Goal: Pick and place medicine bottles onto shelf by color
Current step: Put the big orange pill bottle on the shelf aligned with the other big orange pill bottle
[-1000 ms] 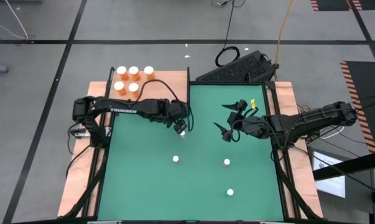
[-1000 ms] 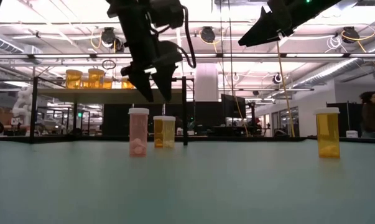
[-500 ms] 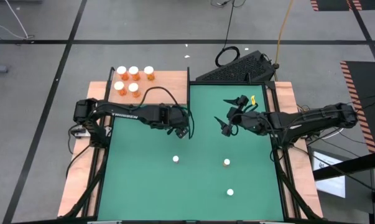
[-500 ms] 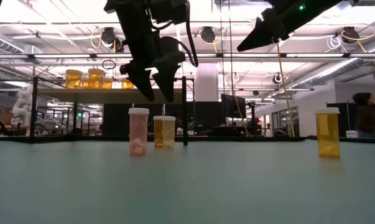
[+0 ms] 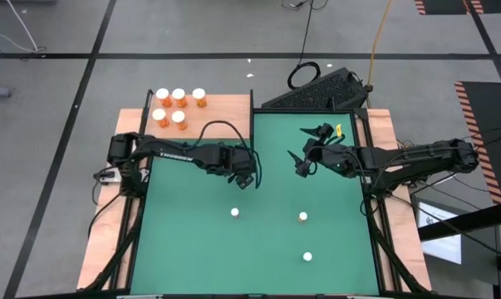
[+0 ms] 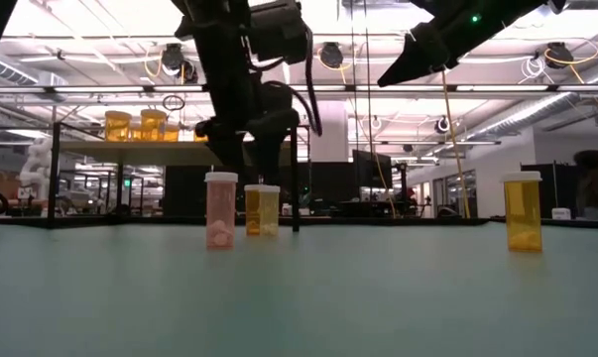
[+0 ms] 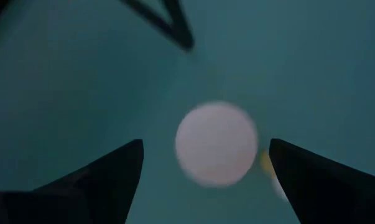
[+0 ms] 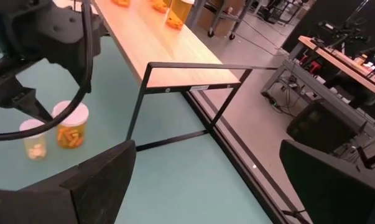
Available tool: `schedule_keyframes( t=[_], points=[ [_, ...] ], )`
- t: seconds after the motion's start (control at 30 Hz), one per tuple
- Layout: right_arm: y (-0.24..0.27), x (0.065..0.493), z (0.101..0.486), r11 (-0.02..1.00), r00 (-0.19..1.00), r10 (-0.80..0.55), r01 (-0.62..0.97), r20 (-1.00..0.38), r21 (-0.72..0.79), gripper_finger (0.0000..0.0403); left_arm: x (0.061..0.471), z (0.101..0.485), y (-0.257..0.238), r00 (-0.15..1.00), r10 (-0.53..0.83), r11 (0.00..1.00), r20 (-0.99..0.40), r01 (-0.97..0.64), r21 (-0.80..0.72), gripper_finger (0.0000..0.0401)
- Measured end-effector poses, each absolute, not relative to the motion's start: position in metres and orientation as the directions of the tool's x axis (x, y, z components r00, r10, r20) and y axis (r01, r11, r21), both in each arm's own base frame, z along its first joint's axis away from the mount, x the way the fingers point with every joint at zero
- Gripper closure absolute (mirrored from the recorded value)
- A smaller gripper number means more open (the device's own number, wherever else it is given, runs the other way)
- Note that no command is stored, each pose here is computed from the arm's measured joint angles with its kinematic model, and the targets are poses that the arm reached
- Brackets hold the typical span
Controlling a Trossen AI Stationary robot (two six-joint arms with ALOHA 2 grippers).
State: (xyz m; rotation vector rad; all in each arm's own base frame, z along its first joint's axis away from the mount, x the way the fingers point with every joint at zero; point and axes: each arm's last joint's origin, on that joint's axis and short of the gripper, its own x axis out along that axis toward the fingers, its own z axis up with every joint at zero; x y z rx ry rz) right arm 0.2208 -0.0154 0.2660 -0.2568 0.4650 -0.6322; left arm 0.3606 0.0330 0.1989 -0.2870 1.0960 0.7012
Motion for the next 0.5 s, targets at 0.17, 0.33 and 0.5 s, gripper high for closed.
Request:
schedule_keyframes(
  t=[0.17,0.33,0.5],
  points=[
    [-0.0155,0.2208,0.2661,0.78,0.709,-0.619,0.506,-0.337,-0.368,0.0011,0.3636,0.1949,0.0369,0.277,0.379,0.75,-0.883,-0.651,0.118,0.005],
    [-0.0154,0.2207,0.266,0.78,0.708,-0.619,0.505,-0.339,-0.369,0.0011,0.3642,0.196,0.0371,0.287,0.372,0.752,-0.883,-0.651,0.105,0.005],
    [-0.0154,0.2207,0.2659,0.78,0.708,-0.619,0.505,-0.339,-0.37,0.0011,0.3642,0.1947,0.0393,0.295,0.304,0.765,-0.906,-0.642,0.047,0.005]
  ],
)
